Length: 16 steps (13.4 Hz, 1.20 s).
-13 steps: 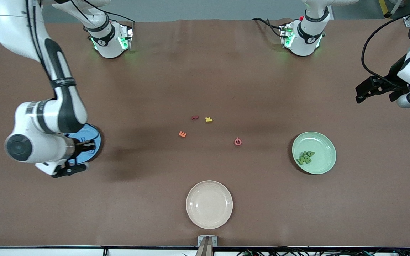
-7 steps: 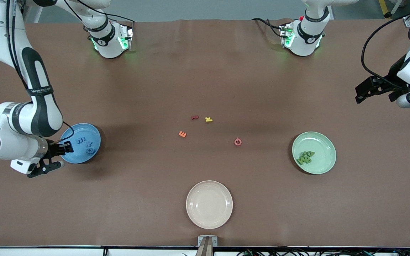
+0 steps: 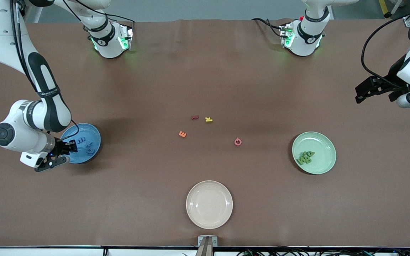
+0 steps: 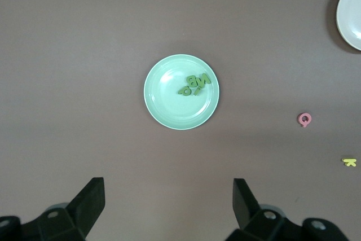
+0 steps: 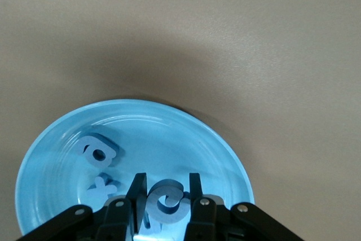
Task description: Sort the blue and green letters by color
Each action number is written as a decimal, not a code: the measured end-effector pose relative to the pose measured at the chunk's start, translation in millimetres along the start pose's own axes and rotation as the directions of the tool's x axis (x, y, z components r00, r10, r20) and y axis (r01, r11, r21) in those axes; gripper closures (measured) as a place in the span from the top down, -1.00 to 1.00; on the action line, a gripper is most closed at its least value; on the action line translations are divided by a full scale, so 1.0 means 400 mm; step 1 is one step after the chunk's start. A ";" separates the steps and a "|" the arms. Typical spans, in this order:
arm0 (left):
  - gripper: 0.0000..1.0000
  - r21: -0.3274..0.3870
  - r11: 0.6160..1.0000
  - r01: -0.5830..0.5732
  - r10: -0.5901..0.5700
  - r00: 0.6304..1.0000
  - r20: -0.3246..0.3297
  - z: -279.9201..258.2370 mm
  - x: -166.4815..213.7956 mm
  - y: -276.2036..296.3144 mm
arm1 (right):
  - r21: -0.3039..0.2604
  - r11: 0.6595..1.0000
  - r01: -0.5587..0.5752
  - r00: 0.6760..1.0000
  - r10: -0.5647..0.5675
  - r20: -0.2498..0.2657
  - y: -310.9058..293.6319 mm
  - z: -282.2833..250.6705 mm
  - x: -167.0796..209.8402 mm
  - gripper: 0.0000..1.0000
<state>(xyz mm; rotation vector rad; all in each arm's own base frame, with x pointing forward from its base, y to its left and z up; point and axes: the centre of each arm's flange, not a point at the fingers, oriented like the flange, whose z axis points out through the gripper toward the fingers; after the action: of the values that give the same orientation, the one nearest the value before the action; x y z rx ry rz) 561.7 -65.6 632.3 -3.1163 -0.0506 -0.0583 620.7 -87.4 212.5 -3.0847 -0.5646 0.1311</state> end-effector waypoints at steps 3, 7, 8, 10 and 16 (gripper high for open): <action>1.00 0.000 1.000 0.000 0.000 1.000 0.000 0.000 0.000 -0.001 | -0.002 1.000 0.001 1.000 -0.001 -0.005 -0.002 0.001 0.001 -0.20; 1.00 0.000 1.000 0.001 -0.001 1.000 0.000 0.000 0.000 -0.001 | -0.004 1.000 0.004 1.000 -0.004 -0.012 -0.005 -0.022 0.004 0.58; 1.00 0.000 1.000 0.001 -0.001 1.000 0.000 0.000 0.000 -0.001 | 0.000 1.000 0.005 1.000 -0.005 -0.008 -0.008 -0.045 0.004 0.76; 1.00 0.000 1.000 0.001 -0.001 1.000 0.001 0.001 0.000 -0.001 | 0.012 1.000 0.002 1.000 -0.002 0.007 -0.020 -0.121 -0.001 0.98; 1.00 0.000 1.000 0.002 -0.002 1.000 0.001 0.002 0.001 -0.002 | 0.034 0.985 -0.170 0.984 0.168 0.065 -0.114 -0.450 -0.062 0.97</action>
<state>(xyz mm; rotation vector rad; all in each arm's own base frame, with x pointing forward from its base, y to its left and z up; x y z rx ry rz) 561.9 -64.6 631.6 -3.1161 -0.0533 -0.0561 596.1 -51.4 394.9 -3.0950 -0.2964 0.2359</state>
